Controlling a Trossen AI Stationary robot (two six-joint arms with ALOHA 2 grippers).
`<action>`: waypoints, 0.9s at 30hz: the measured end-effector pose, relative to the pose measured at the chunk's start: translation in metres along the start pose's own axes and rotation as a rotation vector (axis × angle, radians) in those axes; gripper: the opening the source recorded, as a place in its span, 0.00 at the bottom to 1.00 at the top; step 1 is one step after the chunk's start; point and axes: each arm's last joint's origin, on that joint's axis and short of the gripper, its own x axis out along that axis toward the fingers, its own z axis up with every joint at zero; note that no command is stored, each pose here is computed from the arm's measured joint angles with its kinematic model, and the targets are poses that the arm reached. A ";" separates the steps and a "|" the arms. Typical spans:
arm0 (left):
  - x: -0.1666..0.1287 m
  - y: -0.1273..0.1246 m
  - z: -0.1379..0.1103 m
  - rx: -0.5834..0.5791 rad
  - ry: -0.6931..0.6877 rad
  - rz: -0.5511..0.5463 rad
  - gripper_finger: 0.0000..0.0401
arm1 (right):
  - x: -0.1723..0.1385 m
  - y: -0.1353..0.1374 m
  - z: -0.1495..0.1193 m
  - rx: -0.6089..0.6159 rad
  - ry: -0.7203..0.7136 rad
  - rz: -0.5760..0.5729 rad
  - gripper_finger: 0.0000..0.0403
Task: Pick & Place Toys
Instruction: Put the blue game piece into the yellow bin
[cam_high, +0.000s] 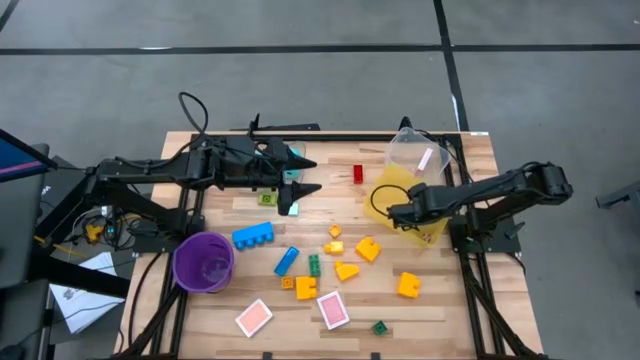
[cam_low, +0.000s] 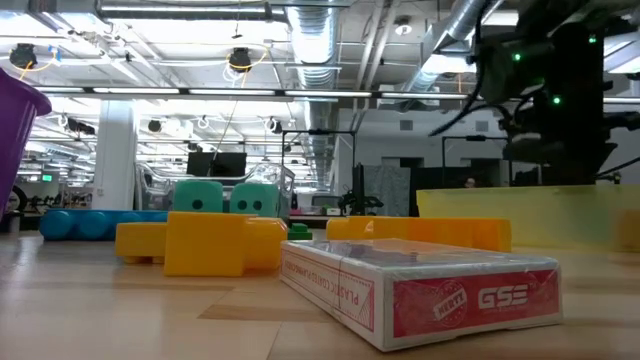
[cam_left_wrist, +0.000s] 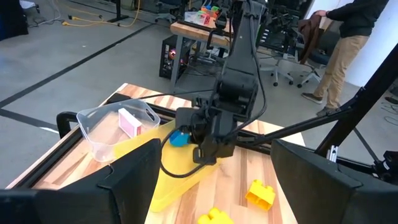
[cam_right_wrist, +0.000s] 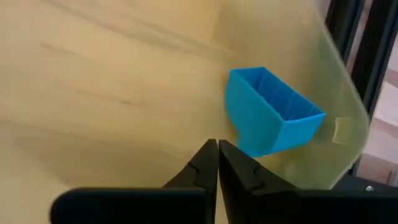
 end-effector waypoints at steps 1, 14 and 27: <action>0.000 0.000 0.000 0.000 0.000 0.000 0.74 | 0.004 0.001 -0.001 -0.002 0.013 -0.001 0.01; 0.000 0.000 0.001 -0.020 -0.009 -0.003 0.74 | 0.024 -0.006 -0.012 -0.016 0.040 -0.058 0.00; 0.000 0.000 0.002 -0.021 -0.016 -0.004 0.74 | 0.018 -0.011 -0.013 -0.002 0.016 -0.030 0.00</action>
